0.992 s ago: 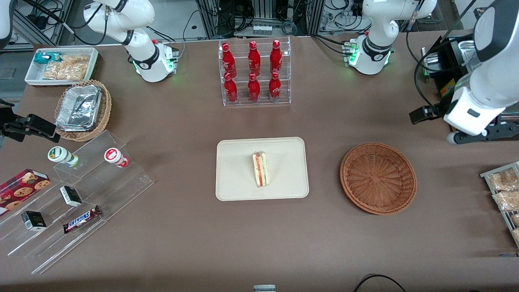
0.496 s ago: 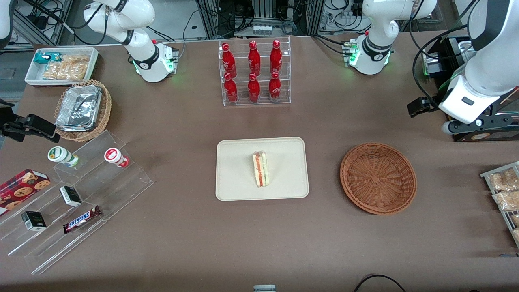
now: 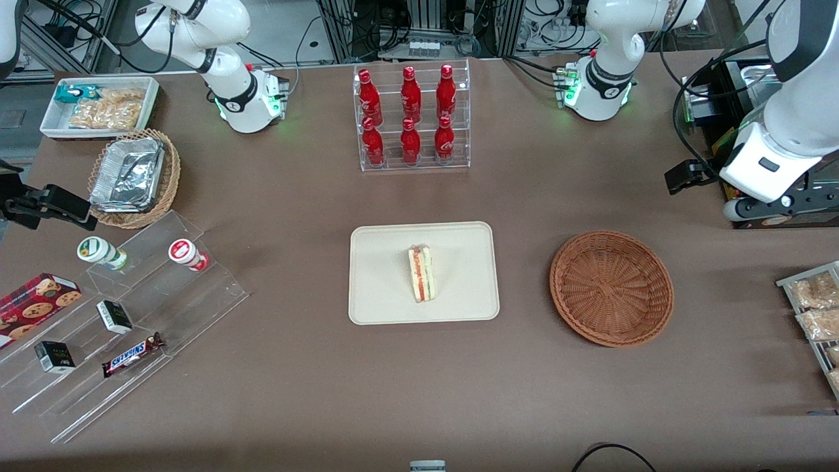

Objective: Place sandwich from basket to tray

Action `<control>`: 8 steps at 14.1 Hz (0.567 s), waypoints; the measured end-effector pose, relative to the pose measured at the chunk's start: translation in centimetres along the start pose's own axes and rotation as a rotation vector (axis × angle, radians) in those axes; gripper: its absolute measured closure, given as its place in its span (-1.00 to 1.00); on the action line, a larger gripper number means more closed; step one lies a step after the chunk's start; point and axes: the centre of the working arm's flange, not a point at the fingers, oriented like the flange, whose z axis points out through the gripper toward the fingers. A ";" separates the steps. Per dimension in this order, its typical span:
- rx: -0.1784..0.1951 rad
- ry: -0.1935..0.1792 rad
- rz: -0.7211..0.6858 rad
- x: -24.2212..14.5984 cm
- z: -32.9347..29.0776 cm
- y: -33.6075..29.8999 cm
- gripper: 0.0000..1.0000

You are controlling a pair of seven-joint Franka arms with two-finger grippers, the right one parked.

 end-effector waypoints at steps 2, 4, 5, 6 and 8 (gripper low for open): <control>0.000 0.004 0.005 -0.1 -0.2 0.3 -1.00; -0.002 0.011 0.005 0.0 -0.5 0.4 -1.00; -0.003 0.013 0.005 0.0 -0.6 0.3 -1.00; -0.004 0.015 0.005 0.0 -0.7 0.3 -1.00; -0.005 0.015 0.005 0.1 -0.7 0.4 -1.00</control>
